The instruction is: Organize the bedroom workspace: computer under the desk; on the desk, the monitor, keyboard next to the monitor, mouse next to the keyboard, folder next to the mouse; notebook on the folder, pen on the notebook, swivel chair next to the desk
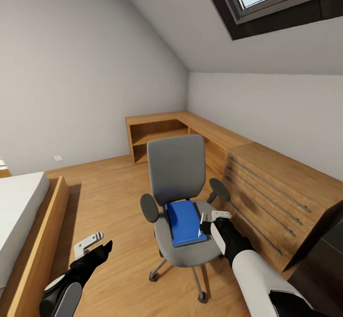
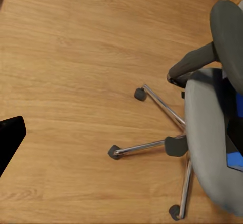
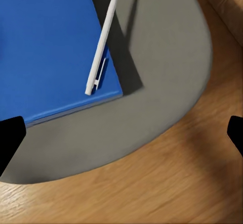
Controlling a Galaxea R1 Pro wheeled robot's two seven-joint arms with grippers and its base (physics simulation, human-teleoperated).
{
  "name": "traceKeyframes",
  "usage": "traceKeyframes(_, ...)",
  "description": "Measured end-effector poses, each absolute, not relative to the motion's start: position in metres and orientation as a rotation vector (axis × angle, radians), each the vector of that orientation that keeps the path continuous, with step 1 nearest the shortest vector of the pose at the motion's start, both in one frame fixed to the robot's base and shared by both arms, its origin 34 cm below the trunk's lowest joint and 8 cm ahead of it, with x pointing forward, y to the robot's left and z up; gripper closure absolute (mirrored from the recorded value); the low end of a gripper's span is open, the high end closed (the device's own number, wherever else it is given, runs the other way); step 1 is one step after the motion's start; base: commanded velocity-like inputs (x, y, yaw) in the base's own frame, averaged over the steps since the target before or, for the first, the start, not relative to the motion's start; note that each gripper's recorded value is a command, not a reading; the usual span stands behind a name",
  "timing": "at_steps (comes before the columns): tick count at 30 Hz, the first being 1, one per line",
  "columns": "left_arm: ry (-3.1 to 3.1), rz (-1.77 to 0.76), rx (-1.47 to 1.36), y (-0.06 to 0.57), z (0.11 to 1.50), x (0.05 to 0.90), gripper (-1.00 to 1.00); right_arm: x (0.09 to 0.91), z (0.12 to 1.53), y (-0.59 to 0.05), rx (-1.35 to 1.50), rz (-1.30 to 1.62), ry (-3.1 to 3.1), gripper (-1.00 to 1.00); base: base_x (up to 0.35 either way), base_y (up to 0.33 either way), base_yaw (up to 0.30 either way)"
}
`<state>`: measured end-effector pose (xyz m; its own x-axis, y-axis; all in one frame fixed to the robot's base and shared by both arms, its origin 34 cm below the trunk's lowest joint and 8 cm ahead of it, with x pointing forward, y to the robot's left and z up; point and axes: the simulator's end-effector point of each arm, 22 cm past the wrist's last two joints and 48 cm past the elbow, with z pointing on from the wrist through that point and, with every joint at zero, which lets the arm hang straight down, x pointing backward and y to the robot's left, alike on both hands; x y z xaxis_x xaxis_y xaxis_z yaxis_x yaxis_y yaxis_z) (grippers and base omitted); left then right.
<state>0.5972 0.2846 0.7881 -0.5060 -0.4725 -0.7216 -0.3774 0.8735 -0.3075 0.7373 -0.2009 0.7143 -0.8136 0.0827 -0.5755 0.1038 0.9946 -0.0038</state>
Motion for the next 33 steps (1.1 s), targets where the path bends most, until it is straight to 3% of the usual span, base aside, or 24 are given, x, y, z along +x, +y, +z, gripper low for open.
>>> traceKeyframes(13,2.165,-0.124,-0.608,0.288,0.782,0.596,-1.0,0.737,0.711,-0.199,0.119,-0.048,2.525,-1.0,0.026,0.0,0.0)
traceKeyframes(33,2.15,-0.101,-0.653,0.307,0.783,0.594,-1.0,0.736,0.708,-0.198,0.119,-0.045,2.523,-1.0,0.245,0.05,0.0)
